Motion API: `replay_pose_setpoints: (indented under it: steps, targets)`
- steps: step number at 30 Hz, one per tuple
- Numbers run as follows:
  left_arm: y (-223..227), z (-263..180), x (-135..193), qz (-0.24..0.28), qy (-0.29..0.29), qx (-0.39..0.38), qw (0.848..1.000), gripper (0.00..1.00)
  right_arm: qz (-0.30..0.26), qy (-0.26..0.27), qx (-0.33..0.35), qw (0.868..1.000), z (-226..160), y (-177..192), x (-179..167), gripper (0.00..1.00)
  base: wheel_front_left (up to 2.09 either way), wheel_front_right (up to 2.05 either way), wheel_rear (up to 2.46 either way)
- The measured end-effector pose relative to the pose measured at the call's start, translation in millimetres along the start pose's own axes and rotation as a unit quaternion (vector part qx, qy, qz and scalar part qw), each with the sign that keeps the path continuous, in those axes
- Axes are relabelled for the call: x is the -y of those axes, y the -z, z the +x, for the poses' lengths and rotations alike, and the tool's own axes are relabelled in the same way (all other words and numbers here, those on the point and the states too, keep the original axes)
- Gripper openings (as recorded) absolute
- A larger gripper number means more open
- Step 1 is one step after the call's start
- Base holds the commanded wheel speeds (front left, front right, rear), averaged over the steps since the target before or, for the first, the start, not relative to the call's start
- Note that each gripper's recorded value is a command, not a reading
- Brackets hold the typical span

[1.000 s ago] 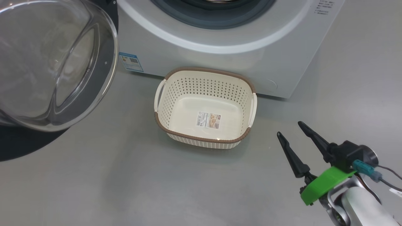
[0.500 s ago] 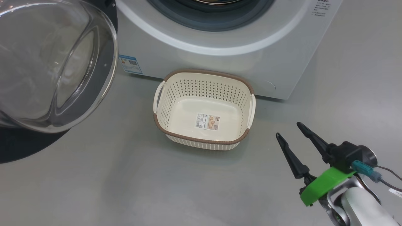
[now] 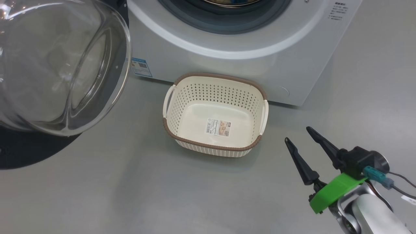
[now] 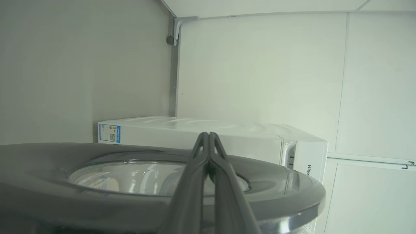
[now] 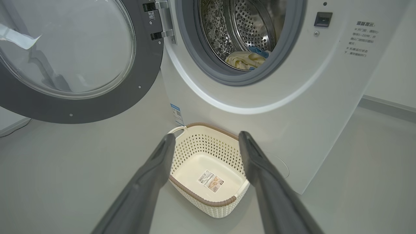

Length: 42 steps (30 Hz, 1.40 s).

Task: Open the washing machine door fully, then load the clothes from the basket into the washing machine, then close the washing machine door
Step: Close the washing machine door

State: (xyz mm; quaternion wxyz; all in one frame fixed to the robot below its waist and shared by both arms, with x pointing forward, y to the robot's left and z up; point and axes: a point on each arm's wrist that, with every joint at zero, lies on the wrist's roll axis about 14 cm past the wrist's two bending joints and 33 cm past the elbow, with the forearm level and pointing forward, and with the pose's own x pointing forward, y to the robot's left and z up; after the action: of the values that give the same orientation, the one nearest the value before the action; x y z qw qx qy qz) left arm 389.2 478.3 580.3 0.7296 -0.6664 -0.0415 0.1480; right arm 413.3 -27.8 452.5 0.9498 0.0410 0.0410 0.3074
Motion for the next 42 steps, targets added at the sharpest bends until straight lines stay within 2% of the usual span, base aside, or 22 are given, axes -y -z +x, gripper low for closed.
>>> replay_pose_setpoints:
  steps: [24, 35, 42]
  targets:
    - [60.2, -10.2, 28.1, 0.059, 0.024, -0.107, 0.992, 0.00, 0.013, 0.003, 0.024, 1.000, 3.9, -15.2, -10.4, 1.00, 0.00, 0.00, 0.00]
    - [130.6, -19.6, 54.8, 0.091, 0.055, -0.192, 0.976, 0.00, 0.021, 0.014, 0.038, 0.999, 0.6, -24.8, -12.7, 1.00, 0.00, 0.00, 0.00]
    - [161.8, -21.4, 82.5, 0.107, 0.099, -0.207, 0.967, 0.00, 0.022, 0.032, 0.046, 0.998, -7.4, -30.2, -6.9, 1.00, 0.00, 0.00, 0.00]
